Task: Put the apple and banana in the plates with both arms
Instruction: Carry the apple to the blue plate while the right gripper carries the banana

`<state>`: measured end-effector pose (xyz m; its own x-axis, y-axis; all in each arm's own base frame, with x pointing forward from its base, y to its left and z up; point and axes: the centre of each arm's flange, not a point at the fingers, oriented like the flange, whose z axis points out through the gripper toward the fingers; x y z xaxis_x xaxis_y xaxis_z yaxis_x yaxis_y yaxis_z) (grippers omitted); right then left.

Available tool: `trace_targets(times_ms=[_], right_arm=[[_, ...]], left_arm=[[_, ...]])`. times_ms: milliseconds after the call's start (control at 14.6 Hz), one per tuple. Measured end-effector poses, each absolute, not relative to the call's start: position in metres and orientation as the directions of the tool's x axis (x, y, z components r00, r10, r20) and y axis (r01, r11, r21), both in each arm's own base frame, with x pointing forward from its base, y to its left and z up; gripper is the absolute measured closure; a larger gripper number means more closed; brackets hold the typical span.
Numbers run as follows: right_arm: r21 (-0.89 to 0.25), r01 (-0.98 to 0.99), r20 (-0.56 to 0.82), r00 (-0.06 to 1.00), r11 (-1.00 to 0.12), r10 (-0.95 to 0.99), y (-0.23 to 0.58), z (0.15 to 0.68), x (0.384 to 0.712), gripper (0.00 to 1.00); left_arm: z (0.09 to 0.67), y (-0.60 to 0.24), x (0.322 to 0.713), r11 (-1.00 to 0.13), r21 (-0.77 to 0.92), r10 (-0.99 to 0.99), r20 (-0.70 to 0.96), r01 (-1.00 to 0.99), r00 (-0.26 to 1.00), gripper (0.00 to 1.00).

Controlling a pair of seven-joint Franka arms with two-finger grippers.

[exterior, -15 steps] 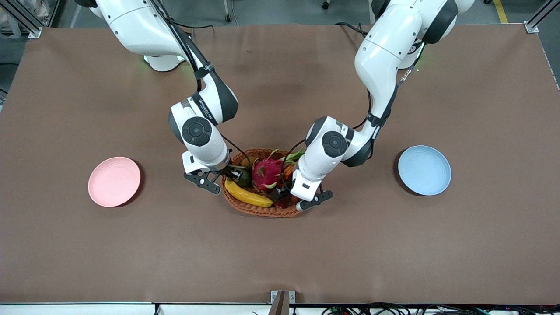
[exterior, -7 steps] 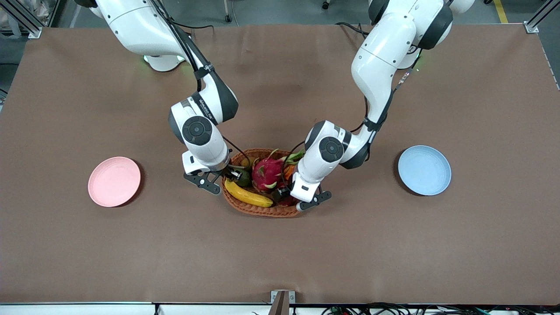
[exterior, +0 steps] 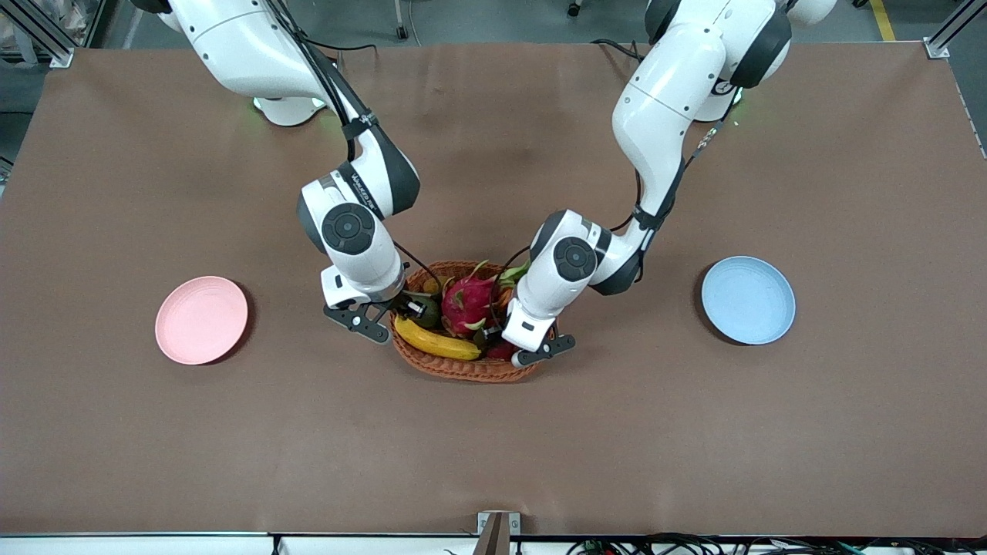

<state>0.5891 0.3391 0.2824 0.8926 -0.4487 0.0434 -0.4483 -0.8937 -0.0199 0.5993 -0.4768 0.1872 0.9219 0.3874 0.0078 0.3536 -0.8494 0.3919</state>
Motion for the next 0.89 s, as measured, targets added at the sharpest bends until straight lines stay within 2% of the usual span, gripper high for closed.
trace_targets(times_ms=[480,891], right_arm=[[-0.026,-0.453,0.051,0.890,-0.891,-0.454,0.338,0.294,0.595,0.87],[0.018,-0.480,0.003,0.877,-0.877,-0.480,0.322,0.383,0.608,0.87]], left_arm=[[0.246,-0.475,0.614,-0.847,0.415,0.377,0.030,0.331,0.926,0.19],[0.326,-0.420,0.634,-0.930,0.277,0.257,0.020,0.242,0.966,0.19]])
